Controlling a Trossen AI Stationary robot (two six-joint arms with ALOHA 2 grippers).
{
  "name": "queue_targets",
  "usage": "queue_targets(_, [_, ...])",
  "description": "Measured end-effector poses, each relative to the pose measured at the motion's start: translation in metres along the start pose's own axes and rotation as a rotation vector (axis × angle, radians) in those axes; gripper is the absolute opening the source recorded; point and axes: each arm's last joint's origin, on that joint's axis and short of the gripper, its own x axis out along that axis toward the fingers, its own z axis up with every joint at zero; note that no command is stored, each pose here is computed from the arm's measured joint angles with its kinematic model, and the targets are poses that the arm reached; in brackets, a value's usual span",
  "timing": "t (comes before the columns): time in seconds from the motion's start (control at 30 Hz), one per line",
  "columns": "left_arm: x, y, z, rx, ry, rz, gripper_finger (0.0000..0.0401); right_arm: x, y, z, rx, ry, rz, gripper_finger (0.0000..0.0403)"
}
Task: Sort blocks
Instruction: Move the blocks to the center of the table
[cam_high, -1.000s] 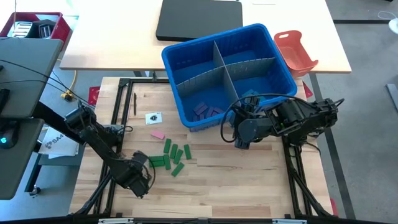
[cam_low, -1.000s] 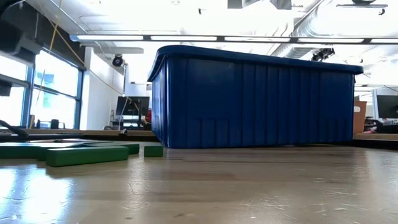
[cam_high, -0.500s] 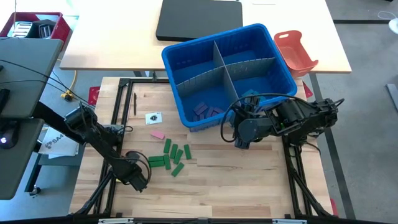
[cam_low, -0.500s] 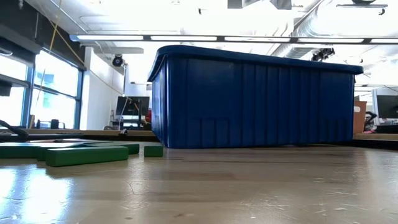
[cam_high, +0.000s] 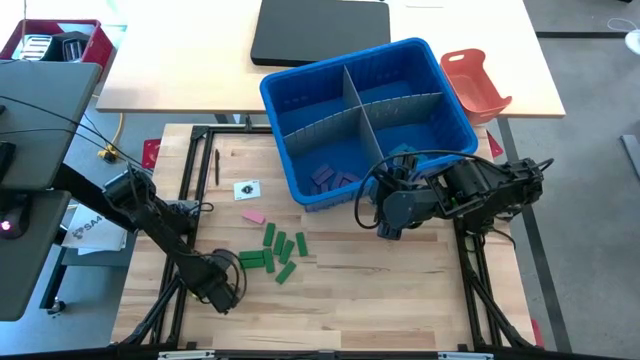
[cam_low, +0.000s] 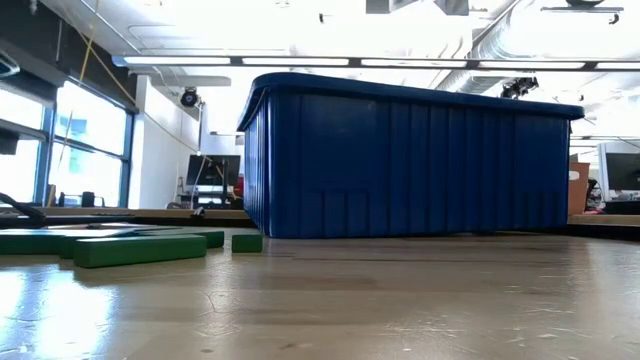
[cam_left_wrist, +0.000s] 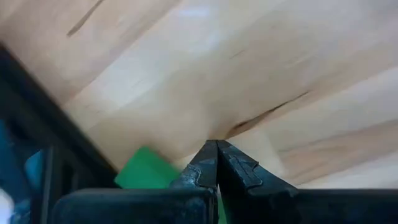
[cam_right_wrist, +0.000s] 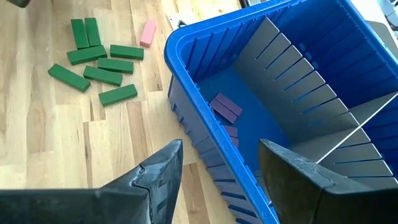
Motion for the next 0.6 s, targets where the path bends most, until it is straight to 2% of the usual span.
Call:
queue_targets(0.13, [-0.019, -0.02, 0.004, -0.001, -0.19, -0.149, 0.0, 0.0, 0.0, 0.0, 0.0, 0.0, 0.0, 0.0204])
queue_targets(0.2, [-0.028, -0.017, 0.004, -0.005, -0.219, -0.1, 0.0, 0.0, 0.0, 0.0, 0.0, 0.0, 0.0, 0.0204])
queue_targets(0.33, [-0.034, -0.012, -0.001, -0.028, -0.083, 0.004, 0.0, 0.0, 0.0, 0.0, 0.002, -0.002, 0.001, 0.0204])
queue_targets(0.6, [-0.018, 0.004, -0.007, -0.085, 0.124, 0.155, 0.0, 0.0, 0.0, 0.0, 0.002, -0.003, 0.001, 0.0204])
